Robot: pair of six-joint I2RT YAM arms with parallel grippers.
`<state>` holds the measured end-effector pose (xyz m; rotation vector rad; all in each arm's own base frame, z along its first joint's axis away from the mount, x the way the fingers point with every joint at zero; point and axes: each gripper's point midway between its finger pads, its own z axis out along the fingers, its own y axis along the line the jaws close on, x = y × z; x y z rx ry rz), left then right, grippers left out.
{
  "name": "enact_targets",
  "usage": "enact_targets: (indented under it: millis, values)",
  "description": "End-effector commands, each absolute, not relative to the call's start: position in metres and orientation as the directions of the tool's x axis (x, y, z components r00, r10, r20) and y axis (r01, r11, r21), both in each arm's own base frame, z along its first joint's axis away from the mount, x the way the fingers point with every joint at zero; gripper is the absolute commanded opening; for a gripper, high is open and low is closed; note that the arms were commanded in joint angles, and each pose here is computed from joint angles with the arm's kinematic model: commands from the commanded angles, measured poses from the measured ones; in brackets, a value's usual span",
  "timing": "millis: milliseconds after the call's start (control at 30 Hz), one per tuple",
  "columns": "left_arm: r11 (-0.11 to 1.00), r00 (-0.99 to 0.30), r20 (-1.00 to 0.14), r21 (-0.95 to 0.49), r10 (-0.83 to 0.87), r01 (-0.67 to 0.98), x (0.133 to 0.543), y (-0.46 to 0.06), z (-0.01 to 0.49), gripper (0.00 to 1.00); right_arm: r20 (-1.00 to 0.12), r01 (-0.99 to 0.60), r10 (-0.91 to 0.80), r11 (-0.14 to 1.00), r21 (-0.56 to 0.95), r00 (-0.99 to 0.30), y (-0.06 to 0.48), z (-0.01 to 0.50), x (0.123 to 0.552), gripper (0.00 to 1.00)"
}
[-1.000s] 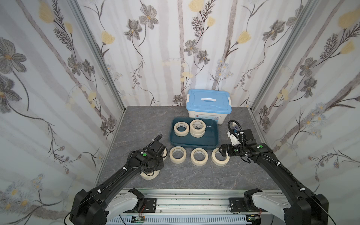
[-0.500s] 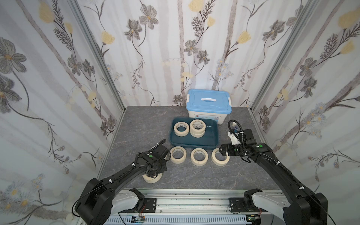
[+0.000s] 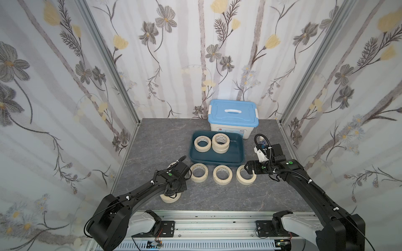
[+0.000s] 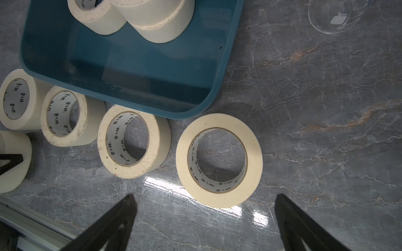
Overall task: Take out the art tape in the storage box
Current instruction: Place the art tape at the center of the board.
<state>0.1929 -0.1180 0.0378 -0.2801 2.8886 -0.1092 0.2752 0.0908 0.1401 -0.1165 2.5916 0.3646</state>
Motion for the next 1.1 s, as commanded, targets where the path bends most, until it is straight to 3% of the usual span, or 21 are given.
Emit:
enact_targets:
  millis: [0, 267, 467, 1067]
  values:
    - [0.983, -0.948, -0.26, -0.067, -0.183, -0.172, 0.199, -0.114, 0.037, 0.11, -0.526, -0.167, -0.016, 0.956, 0.242, -0.851, 0.094, 0.142, 0.28, 1.0]
    - [0.983, -0.947, -0.264, -0.07, -0.185, -0.173, 0.2, -0.114, 0.032, 0.2, -0.521, -0.165, -0.015, 0.956, 0.243, -0.853, 0.093, 0.139, 0.279, 1.0]
    - [0.984, -0.943, -0.278, -0.061, -0.18, -0.17, 0.203, -0.113, 0.036, 0.33, -0.523, -0.164, -0.011, 0.955, 0.247, -0.852, 0.093, 0.14, 0.279, 1.0]
    - [0.99, -0.885, -0.448, -0.115, -0.128, -0.086, 0.249, -0.133, 0.104, 0.59, -0.538, -0.163, -0.001, 0.954, 0.253, -0.843, 0.092, 0.146, 0.279, 1.0]
